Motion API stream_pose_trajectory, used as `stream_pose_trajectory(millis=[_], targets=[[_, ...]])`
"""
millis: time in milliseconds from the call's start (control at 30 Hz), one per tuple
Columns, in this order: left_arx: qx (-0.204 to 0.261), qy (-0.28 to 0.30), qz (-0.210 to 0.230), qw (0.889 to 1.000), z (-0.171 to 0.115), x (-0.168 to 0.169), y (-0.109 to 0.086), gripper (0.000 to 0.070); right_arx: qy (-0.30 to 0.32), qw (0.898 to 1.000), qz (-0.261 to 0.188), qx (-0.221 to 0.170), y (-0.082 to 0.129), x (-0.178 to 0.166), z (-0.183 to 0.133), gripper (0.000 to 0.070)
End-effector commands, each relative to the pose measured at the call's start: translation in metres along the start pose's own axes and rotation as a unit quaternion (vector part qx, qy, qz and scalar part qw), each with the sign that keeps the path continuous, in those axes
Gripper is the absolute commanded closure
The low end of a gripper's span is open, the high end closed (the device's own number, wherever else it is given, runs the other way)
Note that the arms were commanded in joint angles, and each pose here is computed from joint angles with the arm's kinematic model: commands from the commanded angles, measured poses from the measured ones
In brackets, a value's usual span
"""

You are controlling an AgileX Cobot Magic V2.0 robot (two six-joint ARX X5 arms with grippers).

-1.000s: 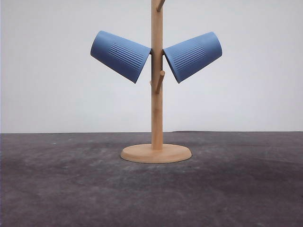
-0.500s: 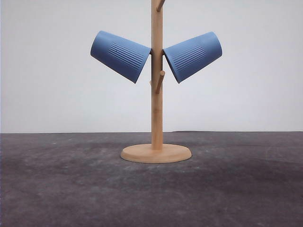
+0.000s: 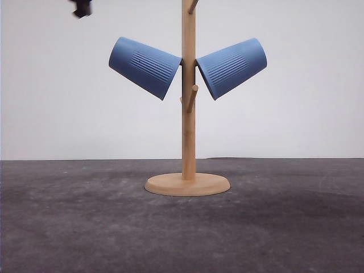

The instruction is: Place three cups

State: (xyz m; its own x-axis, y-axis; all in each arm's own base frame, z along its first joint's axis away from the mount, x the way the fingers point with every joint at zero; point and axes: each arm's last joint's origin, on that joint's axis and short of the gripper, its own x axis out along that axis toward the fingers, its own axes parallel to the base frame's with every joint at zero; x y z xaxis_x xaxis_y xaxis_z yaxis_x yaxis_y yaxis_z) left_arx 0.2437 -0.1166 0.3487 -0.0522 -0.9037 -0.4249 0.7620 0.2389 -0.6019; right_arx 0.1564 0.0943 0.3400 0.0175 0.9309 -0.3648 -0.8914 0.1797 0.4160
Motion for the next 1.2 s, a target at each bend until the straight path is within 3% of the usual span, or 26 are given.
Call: stream_pose_trajectory(millis=[0,100,167,300,400,467,600,967,1167], targets=[[0.010,0.000,0.034,0.999,0.003,-0.007,0.004,0.0300,0.002,1.000,-0.019,-0.001,-0.002,-0.002,0.002,0.0368],[-0.024,0.012,0.124,0.992,-0.001,-0.020,0.014,0.0302,0.022,0.995,-0.094,0.031,-0.008,-0.006,-0.002,0.0368],[-0.050,0.023,0.195,0.979,-0.004,-0.029,0.020,0.0307,0.037,0.988,-0.144,0.050,-0.011,-0.007,-0.005,0.0368],[-0.094,0.036,0.331,0.938,-0.007,-0.043,0.031,0.0307,0.052,0.971,-0.220,0.081,-0.014,-0.009,-0.007,0.0368],[-0.116,0.041,0.396,0.910,-0.009,-0.050,0.035,0.0307,0.050,0.960,-0.256,0.105,-0.019,-0.008,-0.006,0.0368],[-0.123,0.042,0.414,0.901,-0.010,-0.052,0.036,0.0307,0.054,0.953,-0.271,0.124,-0.024,-0.005,-0.006,0.0366],[-0.123,0.043,0.423,0.897,-0.010,-0.053,0.037,0.0307,0.075,0.945,-0.282,0.149,-0.040,0.009,-0.007,0.0365],[-0.124,0.044,0.423,0.897,-0.010,-0.053,0.037,0.0307,0.061,0.946,-0.269,0.170,-0.073,0.049,0.002,0.0365],[-0.124,0.044,0.423,0.897,-0.011,-0.053,0.037,0.0307,0.048,0.941,-0.284,0.181,-0.090,0.067,0.004,0.0364]])
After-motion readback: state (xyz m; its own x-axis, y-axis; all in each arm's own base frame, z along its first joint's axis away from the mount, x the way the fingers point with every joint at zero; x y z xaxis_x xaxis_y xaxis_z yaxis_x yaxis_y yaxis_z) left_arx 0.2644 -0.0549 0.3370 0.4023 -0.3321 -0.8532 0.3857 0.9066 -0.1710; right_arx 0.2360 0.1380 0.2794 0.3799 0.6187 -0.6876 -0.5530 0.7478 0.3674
